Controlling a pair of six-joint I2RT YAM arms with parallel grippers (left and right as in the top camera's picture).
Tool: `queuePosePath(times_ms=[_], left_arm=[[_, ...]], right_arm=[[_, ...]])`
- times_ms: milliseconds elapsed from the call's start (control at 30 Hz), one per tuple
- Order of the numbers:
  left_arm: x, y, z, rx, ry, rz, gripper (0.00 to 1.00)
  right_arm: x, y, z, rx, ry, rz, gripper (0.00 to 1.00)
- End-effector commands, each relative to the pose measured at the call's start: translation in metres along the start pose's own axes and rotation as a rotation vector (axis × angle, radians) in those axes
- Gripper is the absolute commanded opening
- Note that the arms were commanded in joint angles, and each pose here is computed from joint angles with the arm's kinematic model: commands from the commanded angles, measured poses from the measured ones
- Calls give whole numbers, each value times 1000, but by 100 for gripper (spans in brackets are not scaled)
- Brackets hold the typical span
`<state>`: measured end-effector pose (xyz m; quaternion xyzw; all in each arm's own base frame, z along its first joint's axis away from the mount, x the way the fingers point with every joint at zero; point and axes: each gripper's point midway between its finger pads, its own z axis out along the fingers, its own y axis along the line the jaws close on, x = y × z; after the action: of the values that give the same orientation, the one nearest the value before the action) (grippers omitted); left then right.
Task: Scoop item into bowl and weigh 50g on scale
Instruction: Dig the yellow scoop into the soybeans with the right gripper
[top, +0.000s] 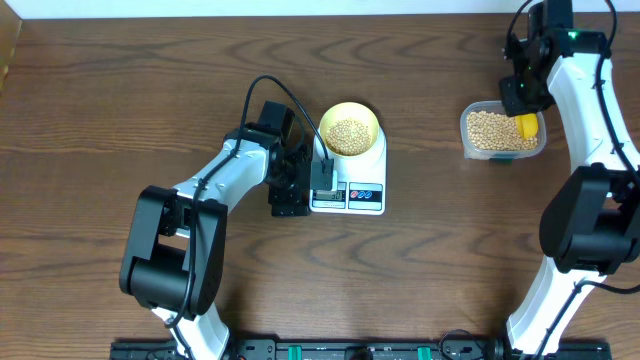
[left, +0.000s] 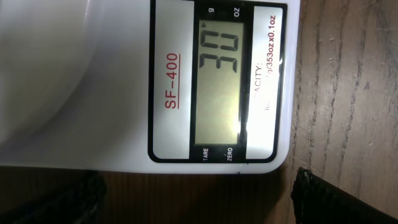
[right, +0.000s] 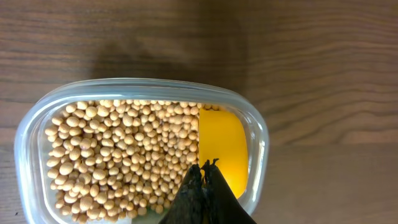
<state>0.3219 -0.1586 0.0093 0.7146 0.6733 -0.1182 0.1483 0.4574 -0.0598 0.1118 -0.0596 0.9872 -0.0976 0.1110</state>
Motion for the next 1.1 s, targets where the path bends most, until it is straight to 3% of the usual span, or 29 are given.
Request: queuePosePath(times_ms=[0,133,400,600,1067], left_arm=[[4,-6,4,18,7,-17,98],[4,-6,4,18,7,-17,97],[4,-6,4,18,7,-17,98],[4,-6,4,18,7,-16,97],[4,-6,4,18,7,-17,97]], right_arm=[[3,9,4,-67,-10,24,1],[-9,40,-2,-255,-70,25,1],[-16,55,-7,-348,-103,25,1],[-15,49,-6,-350,-101,60,1],[-17,29,-24,-649,-184,210,1]])
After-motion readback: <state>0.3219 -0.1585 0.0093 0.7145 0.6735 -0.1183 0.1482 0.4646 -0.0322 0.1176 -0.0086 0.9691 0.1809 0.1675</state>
